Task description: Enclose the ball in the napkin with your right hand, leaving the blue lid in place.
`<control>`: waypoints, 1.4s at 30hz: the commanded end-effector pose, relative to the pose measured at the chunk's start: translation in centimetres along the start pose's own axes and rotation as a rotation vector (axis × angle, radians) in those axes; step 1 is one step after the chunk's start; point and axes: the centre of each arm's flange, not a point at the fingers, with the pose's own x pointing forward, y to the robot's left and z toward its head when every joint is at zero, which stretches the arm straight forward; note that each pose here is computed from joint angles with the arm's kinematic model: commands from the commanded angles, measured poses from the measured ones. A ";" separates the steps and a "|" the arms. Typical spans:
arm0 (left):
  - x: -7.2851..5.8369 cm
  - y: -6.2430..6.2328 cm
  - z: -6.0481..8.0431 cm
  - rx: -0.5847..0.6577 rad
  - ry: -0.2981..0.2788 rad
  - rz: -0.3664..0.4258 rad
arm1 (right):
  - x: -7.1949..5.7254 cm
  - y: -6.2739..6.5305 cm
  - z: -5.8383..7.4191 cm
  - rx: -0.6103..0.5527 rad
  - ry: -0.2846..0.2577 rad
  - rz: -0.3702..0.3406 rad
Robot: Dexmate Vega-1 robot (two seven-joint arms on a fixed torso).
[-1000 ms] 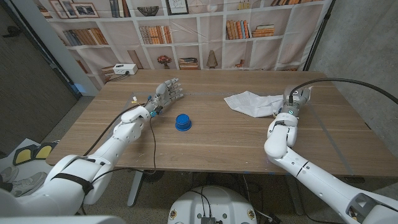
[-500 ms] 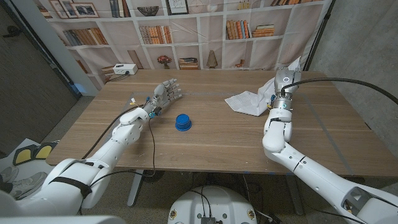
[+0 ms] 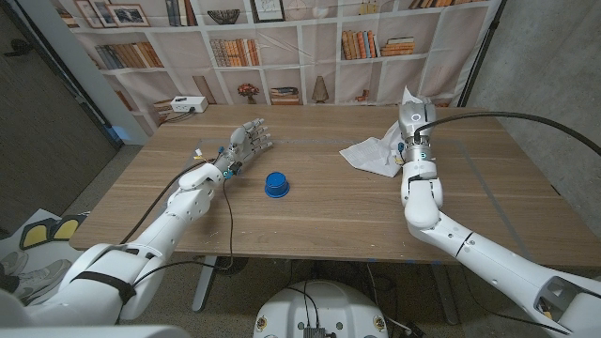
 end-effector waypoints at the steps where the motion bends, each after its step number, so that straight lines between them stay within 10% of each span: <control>1: -0.2 0.2 -0.1 -0.005 0.000 0.008 | 0.0 0.7 2.2 0.007 -0.135 0.057; 21: -0.4 0.6 -0.1 -0.007 -0.001 0.008 | 0.3 1.5 5.3 0.152 -0.189 0.177; 42: -0.6 1.2 -0.3 -0.013 0.000 0.008 | 0.6 1.3 2.9 0.438 -0.094 0.249</control>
